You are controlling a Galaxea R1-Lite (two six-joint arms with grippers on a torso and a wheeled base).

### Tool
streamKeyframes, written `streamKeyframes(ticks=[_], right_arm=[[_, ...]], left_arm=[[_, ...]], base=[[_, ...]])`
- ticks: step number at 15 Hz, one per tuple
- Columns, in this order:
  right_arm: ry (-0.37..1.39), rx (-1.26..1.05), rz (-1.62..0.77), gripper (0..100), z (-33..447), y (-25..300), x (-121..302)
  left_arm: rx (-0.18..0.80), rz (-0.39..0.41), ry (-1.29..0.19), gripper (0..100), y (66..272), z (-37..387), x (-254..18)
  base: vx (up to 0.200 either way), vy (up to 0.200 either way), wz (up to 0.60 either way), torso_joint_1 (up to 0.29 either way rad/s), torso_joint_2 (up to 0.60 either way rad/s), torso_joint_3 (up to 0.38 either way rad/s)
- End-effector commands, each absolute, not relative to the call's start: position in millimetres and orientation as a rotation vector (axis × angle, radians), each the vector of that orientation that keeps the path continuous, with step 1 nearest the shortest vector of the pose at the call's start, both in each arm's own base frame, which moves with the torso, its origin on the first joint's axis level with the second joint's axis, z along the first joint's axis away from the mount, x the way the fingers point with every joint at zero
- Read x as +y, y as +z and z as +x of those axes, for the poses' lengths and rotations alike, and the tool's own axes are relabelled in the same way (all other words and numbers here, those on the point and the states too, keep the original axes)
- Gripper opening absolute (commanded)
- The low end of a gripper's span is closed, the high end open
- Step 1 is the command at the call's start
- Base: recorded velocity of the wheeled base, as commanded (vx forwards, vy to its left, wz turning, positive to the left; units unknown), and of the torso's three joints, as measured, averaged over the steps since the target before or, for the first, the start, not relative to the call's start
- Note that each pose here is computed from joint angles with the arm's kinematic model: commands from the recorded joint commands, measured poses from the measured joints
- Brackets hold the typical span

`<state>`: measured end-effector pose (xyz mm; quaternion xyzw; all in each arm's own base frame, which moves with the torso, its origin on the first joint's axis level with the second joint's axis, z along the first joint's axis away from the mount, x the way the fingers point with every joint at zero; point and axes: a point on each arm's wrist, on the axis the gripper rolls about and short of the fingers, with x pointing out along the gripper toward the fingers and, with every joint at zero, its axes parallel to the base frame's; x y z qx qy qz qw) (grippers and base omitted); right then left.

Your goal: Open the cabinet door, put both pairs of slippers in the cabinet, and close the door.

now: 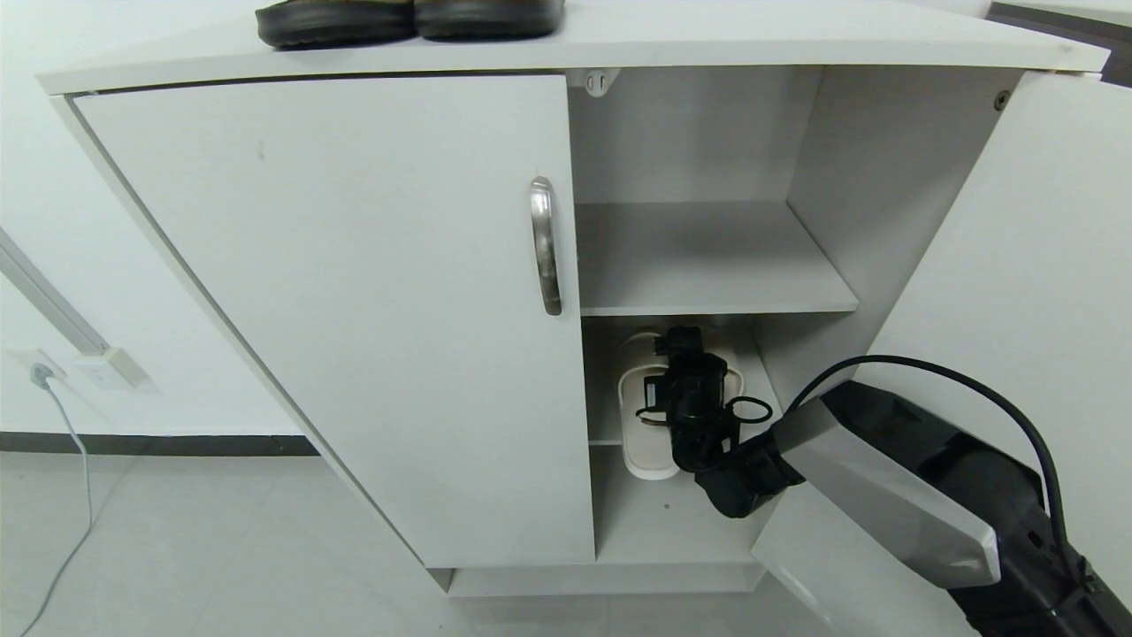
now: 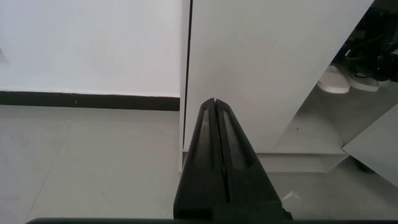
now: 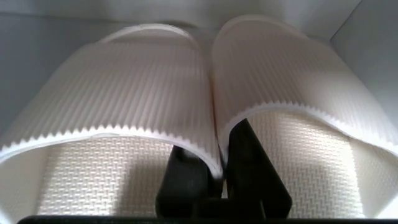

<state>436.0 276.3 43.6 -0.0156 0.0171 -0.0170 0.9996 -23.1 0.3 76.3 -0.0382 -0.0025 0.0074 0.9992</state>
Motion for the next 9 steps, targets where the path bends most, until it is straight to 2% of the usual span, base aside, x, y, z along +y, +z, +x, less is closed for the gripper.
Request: streamKeyframes(ticks=[1, 5, 9], right_arm=[[-0.035, 0.038, -0.032, 100, 437, 40, 276], [-0.034, 0.044, -0.035, 100, 434, 39, 276], [-0.029, 0.045, -0.036, 100, 416, 56, 267]], left_arm=[[-0.004, -0.077, 0.015, 0, 76, -23, 0], [-0.004, -0.078, 0.015, 0, 76, -23, 0], [-0.004, -0.078, 0.015, 0, 76, -23, 0]], base=[[0.000, 0.000, 0.00, 0.000, 0.00, 0.000], [0.000, 0.000, 0.00, 0.000, 0.00, 0.000], [0.000, 0.000, 0.00, 0.000, 0.00, 0.000]])
